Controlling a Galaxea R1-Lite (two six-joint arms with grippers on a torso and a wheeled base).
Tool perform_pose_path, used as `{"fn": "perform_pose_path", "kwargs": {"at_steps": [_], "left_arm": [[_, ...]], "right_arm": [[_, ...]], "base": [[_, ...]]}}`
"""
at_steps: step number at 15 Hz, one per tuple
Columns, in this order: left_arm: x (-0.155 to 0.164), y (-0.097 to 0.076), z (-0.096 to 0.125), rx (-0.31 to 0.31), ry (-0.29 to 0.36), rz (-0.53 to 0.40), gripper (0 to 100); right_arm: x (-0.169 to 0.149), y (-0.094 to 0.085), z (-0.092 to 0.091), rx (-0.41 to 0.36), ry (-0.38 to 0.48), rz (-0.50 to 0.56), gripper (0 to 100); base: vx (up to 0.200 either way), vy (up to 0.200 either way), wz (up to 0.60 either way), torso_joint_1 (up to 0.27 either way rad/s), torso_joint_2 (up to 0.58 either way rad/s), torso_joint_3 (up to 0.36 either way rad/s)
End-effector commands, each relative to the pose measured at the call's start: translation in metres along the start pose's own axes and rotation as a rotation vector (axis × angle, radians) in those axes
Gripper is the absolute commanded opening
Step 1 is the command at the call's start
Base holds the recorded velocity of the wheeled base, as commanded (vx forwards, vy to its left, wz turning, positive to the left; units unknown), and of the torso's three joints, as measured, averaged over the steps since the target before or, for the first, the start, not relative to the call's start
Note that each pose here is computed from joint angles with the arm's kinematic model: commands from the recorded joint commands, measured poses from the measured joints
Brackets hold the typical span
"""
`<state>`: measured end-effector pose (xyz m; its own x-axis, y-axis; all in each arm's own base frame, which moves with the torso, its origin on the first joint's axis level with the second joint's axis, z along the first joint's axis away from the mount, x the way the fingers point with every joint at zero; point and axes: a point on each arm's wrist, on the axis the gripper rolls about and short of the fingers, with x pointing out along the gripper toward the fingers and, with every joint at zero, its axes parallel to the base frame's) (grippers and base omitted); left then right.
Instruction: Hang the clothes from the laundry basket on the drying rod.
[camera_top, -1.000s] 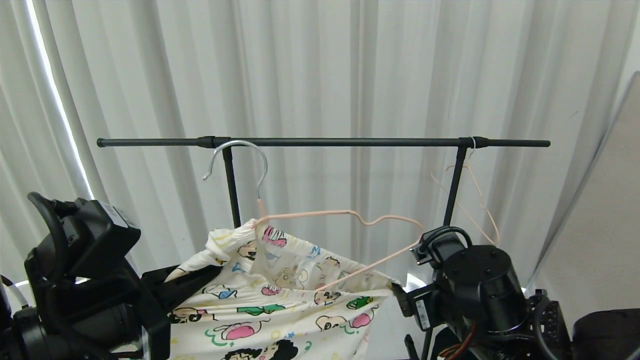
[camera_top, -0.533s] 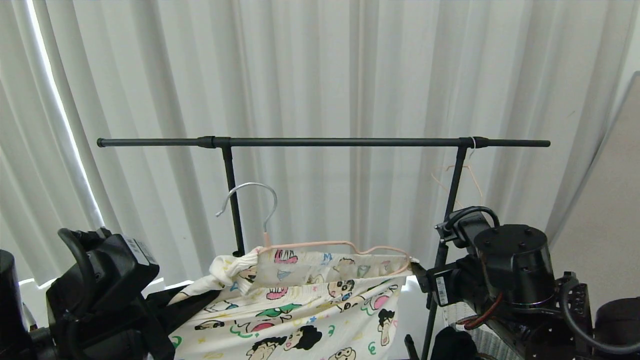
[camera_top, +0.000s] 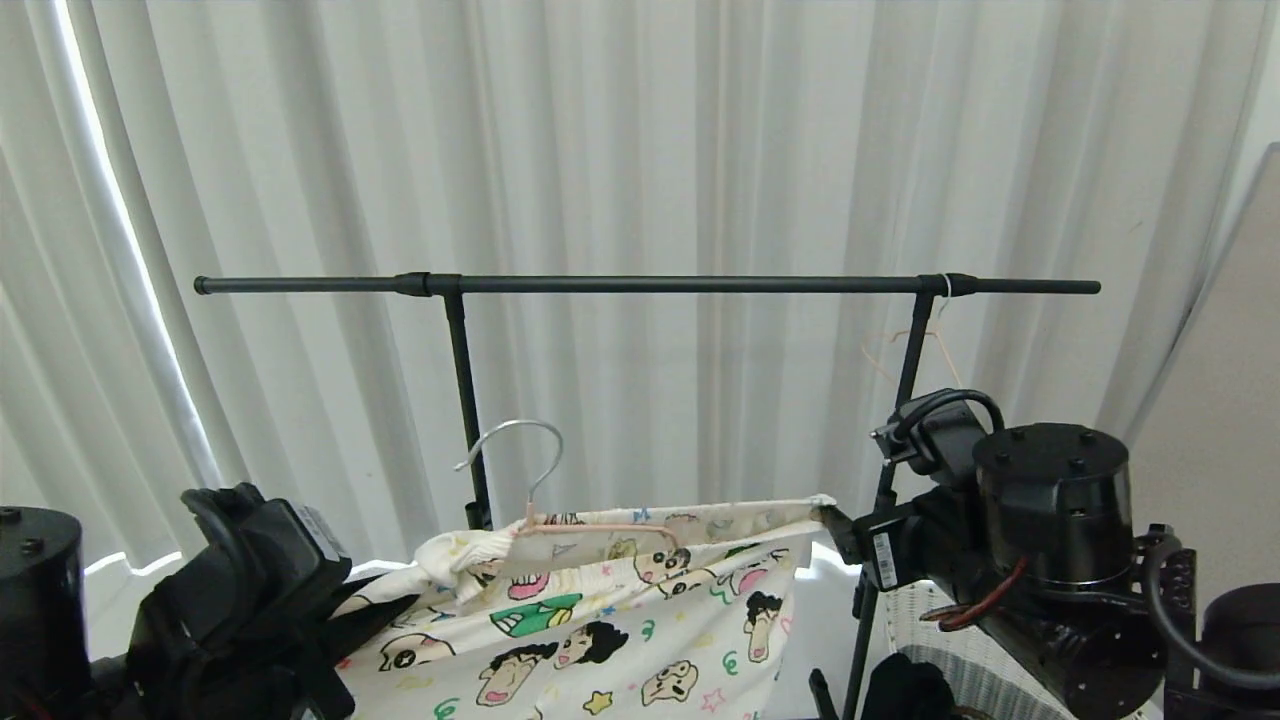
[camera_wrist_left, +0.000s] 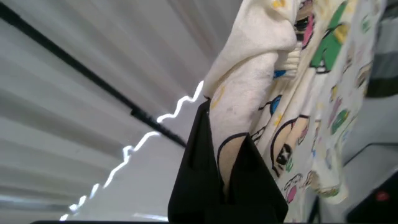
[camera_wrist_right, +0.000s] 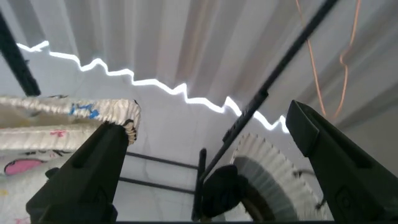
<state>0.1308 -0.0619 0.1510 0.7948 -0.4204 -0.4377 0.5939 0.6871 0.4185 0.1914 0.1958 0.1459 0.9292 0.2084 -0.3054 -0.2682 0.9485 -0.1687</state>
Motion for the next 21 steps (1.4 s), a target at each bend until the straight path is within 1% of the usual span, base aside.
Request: {"fn": "perform_pose_path", "kwargs": {"at_steps": [1,2,3,4,5,6,7,8,10,12,13,15,16,17,18,19,21], "left_arm": [[0.017,-0.002,-0.004,0.035,0.088,-0.004,0],[0.02,0.0,-0.002,0.034,0.093,0.0,0],[0.023,0.001,-0.001,0.03,0.105,0.016,0],[0.024,0.002,0.001,-0.006,0.11,0.037,0],[0.023,0.0,0.005,-0.062,0.09,0.027,0],[0.023,-0.002,0.008,-0.097,0.075,0.017,0],[0.021,-0.007,0.013,-0.16,0.048,-0.001,0],[0.02,-0.007,0.014,-0.166,0.04,-0.004,0],[0.02,-0.008,0.015,-0.17,0.04,-0.005,0],[0.02,-0.009,0.013,-0.17,0.047,-0.008,0],[0.02,-0.009,0.012,-0.169,0.049,-0.01,0],[0.015,-0.018,0.013,-0.147,0.028,-0.052,0],[0.012,-0.025,0.011,-0.125,0.018,-0.091,0],[0.01,-0.029,0.011,-0.114,0.013,-0.111,0],[0.005,-0.036,0.011,-0.092,-0.01,-0.149,0],[0.002,-0.042,0.014,-0.073,-0.035,-0.182,0],[-0.003,-0.049,0.018,-0.042,-0.07,-0.227,0]], "right_arm": [[-0.013,0.002,0.015,-0.021,-0.066,0.078,100],[-0.018,0.007,0.018,-0.041,-0.082,0.111,100],[-0.027,0.015,0.019,-0.059,-0.098,0.157,100],[-0.04,0.028,0.018,-0.077,-0.113,0.223,100],[-0.05,0.039,0.016,-0.094,-0.12,0.275,100],[-0.056,0.045,0.014,-0.104,-0.121,0.302,100],[-0.066,0.056,0.01,-0.133,-0.12,0.363,100],[-0.07,0.06,0.008,-0.15,-0.11,0.402,100],[-0.076,0.06,0.008,-0.186,-0.1,0.479,100],[-0.081,0.054,0.009,-0.234,-0.088,0.531,100],[-0.085,0.051,0.01,-0.25,-0.081,0.575,100],[-0.086,0.043,0.011,-0.318,-0.079,0.618,100],[-0.082,0.04,0.012,-0.354,-0.087,0.634,100],[-0.08,0.038,0.012,-0.379,-0.093,0.644,100],[-0.074,0.036,0.012,-0.428,-0.101,0.674,100],[-0.073,0.038,0.012,-0.45,-0.102,0.72,100],[-0.073,0.045,0.013,-0.467,-0.083,0.802,100]], "base": [[0.0,0.0,0.0,0.0,0.0,0.0],[0.0,0.0,0.0,0.0,0.0,0.0],[0.0,0.0,0.0,0.0,0.0,0.0],[0.0,0.0,0.0,0.0,0.0,0.0],[0.0,0.0,0.0,0.0,0.0,0.0],[0.0,0.0,0.0,0.0,0.0,0.0],[0.0,0.0,0.0,0.0,0.0,0.0],[0.0,0.0,0.0,0.0,0.0,0.0],[0.0,0.0,0.0,0.0,0.0,0.0],[0.0,0.0,0.0,0.0,0.0,0.0],[0.0,0.0,0.0,0.0,0.0,0.0],[0.0,0.0,0.0,0.0,0.0,0.0],[0.0,0.0,0.0,0.0,0.0,0.0],[0.0,0.0,0.0,0.0,0.0,0.0],[0.0,0.0,0.0,0.0,0.0,0.0],[0.0,0.0,0.0,0.0,0.0,0.0],[0.0,0.0,0.0,0.0,0.0,0.0]]}}
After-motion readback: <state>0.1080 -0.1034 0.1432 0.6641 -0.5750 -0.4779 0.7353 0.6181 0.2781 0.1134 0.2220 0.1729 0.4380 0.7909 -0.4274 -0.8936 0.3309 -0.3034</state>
